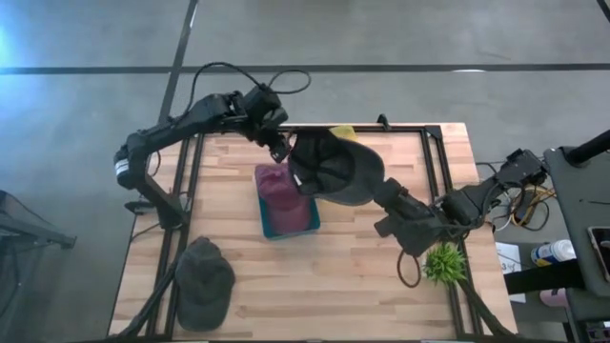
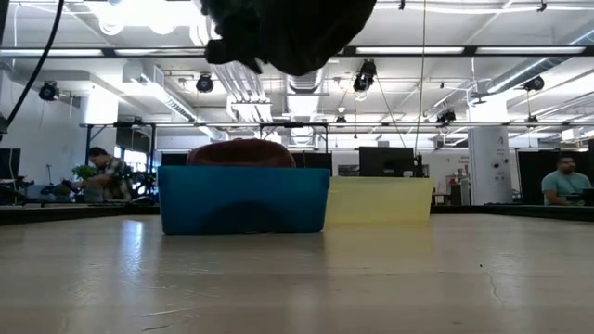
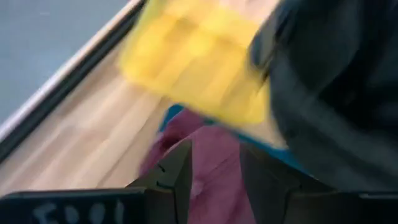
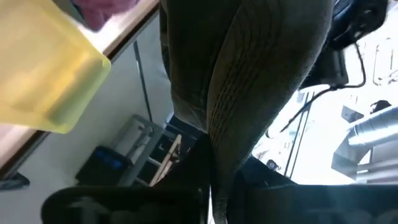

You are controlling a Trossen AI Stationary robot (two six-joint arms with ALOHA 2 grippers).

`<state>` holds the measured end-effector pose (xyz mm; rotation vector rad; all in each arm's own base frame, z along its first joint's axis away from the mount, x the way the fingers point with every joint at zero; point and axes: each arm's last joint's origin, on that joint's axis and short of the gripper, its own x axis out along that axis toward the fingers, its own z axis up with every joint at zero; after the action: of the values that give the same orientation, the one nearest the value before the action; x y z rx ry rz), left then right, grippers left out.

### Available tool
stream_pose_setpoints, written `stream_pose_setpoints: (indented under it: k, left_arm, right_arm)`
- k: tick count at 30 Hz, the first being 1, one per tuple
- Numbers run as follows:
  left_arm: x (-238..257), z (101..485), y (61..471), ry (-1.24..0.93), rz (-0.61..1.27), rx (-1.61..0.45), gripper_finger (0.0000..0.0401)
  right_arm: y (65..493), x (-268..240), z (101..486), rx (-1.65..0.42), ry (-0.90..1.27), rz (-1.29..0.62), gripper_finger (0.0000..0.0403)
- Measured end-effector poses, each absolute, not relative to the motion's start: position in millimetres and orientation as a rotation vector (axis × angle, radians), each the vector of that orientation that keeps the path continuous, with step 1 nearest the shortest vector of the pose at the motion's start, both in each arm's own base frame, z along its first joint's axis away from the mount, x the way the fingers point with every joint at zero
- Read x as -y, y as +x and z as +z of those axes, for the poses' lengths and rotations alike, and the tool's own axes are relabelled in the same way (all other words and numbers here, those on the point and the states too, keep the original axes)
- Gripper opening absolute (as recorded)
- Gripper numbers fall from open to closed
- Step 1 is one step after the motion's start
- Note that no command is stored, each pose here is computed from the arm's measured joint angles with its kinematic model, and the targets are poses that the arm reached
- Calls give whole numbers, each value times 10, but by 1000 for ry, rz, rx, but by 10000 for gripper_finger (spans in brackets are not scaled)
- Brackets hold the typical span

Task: Pick & Place hat
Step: Put the right black cap into the yellow bin

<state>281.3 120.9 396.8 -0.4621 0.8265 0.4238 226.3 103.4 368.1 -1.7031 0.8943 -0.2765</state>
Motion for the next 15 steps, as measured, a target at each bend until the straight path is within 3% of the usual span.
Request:
stream_pose_setpoints:
  k: [10, 15]
  left_arm:
    - [-704, 3988, 3253, -493, 152, -603, 126]
    - [-459, 3931, 3459, -441, 157, -562, 126]
  right_arm:
    - [2300, -991, 3614, -887, -1601, -280, 13]
    - [2383, -898, 3560, -894, -1501, -253, 13]
